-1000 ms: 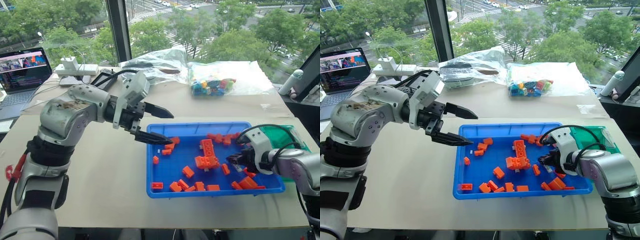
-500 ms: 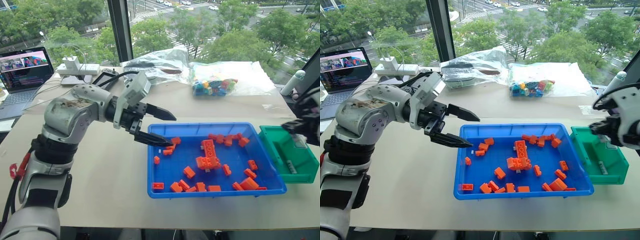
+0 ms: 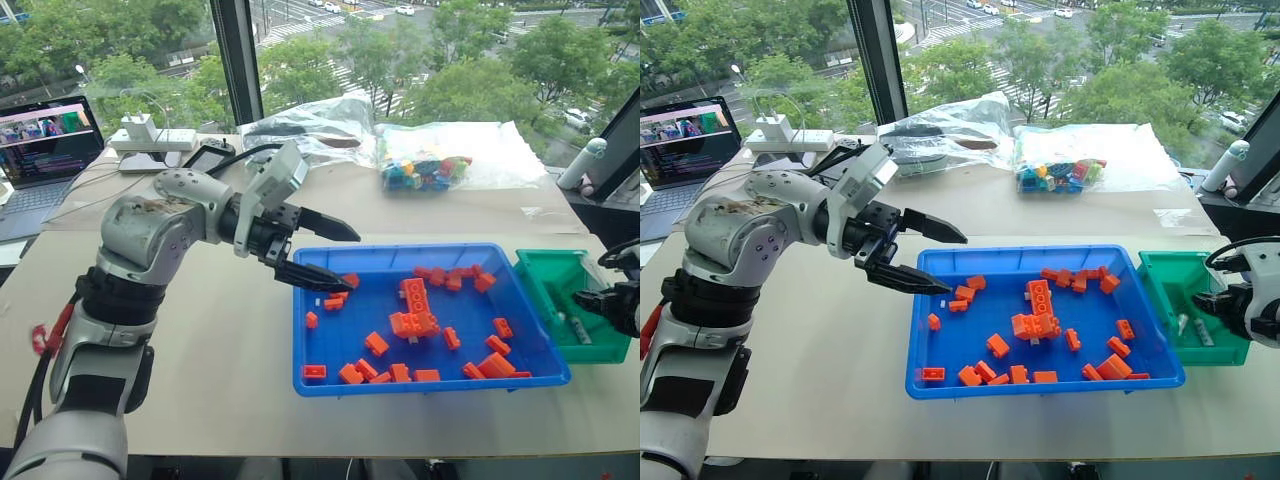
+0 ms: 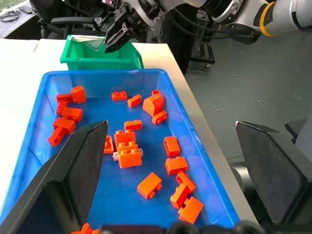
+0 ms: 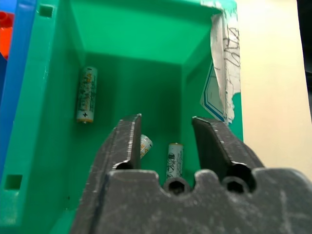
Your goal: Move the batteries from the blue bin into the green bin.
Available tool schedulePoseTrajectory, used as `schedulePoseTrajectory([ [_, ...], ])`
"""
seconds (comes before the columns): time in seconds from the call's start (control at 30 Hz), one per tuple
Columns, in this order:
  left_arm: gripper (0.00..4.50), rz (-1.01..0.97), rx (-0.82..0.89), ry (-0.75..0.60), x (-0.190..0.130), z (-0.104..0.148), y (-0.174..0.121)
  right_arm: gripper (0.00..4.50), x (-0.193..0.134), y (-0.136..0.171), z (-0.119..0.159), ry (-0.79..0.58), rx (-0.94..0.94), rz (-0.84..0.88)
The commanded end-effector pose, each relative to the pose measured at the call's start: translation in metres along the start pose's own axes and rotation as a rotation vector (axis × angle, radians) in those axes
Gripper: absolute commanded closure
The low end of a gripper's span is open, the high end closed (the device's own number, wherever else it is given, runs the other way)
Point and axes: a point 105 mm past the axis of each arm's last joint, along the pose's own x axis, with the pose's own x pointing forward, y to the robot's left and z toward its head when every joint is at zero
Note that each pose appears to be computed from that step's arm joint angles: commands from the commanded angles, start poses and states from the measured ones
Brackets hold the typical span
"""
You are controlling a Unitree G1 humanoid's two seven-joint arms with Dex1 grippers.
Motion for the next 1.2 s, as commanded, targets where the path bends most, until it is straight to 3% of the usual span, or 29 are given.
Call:
schedulePoseTrajectory([
  [0.03, 0.0, 0.007, 0.045, 0.005, -0.003, 0.009, -0.003, 0.81, -0.022, -0.009, 0.032, -0.067, -0.105, -0.048],
  [0.1, 0.0, 0.009, 0.042, 0.005, -0.003, 0.009, -0.003, 0.11, -0.03, 0.007, 0.046, -0.09, -0.137, 0.023],
  [0.13, 0.0, 0.01, 0.041, 0.006, -0.004, 0.009, -0.004, 0.05, -0.035, 0.018, 0.053, -0.101, -0.15, 0.072],
  [0.27, 0.0, 0.015, 0.04, 0.008, -0.004, 0.008, -0.004, 0.05, -0.053, 0.097, 0.071, -0.157, -0.228, 0.426],
  [0.43, 0.0, 0.021, 0.042, 0.02, -0.004, 0.006, -0.003, 0.05, -0.056, 0.161, 0.056, -0.176, -0.406, 0.66],
  [0.7, 0.0, 0.04, 0.043, 0.043, -0.007, 0.003, -0.003, 0.05, -0.042, 0.186, 0.023, -0.096, -0.574, 0.779],
  [1.2, 0.0, 0.068, 0.044, 0.046, -0.01, 0.002, -0.004, 0.05, -0.013, 0.192, 0.018, -0.13, -0.676, 0.856],
])
